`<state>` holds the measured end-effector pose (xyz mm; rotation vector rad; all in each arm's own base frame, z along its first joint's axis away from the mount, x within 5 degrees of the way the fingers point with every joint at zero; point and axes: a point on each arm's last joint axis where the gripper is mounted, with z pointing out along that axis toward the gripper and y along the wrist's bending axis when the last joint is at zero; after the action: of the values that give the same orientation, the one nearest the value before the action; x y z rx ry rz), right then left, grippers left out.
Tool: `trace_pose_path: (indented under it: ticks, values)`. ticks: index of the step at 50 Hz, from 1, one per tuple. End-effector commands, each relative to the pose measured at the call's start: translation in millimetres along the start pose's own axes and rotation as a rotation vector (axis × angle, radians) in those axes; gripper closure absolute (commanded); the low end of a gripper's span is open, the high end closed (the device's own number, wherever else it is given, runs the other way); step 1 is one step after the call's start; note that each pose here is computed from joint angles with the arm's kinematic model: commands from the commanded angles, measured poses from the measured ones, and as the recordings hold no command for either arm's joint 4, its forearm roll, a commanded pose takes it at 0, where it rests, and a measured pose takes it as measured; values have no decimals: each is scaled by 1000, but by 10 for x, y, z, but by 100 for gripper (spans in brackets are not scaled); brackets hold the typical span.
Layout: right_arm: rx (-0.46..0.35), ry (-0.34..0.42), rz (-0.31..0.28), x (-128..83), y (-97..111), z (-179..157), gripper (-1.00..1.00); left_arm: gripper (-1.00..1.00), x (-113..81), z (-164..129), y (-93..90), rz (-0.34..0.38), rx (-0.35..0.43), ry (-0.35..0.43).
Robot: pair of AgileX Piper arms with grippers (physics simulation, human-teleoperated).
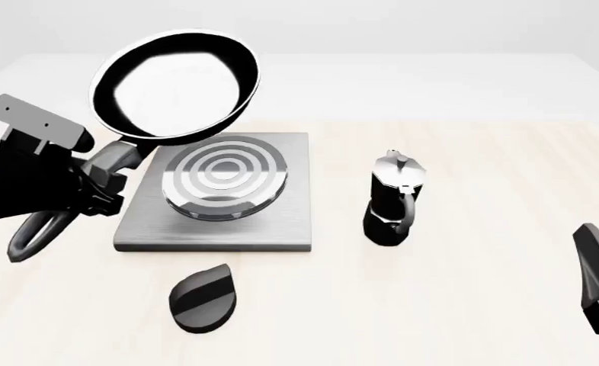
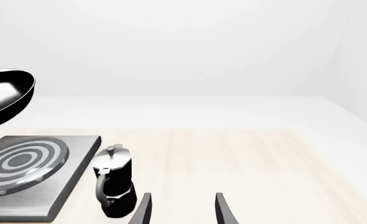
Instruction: Turn on the stove and put the frying pan on it.
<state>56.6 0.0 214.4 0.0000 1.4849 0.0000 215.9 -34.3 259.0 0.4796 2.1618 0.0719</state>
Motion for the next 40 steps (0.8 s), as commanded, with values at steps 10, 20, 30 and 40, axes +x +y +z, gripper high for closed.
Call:
trace_pose_path:
  ticks: [10,20,30,40]
  values:
    - [0,0,0,0,0,0,-100,100,2,12,-148,17,54,-14]
    - [0,0,0,0,0,0,-100,100,43,102,-221,21,80,8]
    - [0,0,0,0,0,0,-100,100,95,146,-251,26,88,22]
    - [0,0,0,0,0,0,-100,100,162,224,-285,28,97,40]
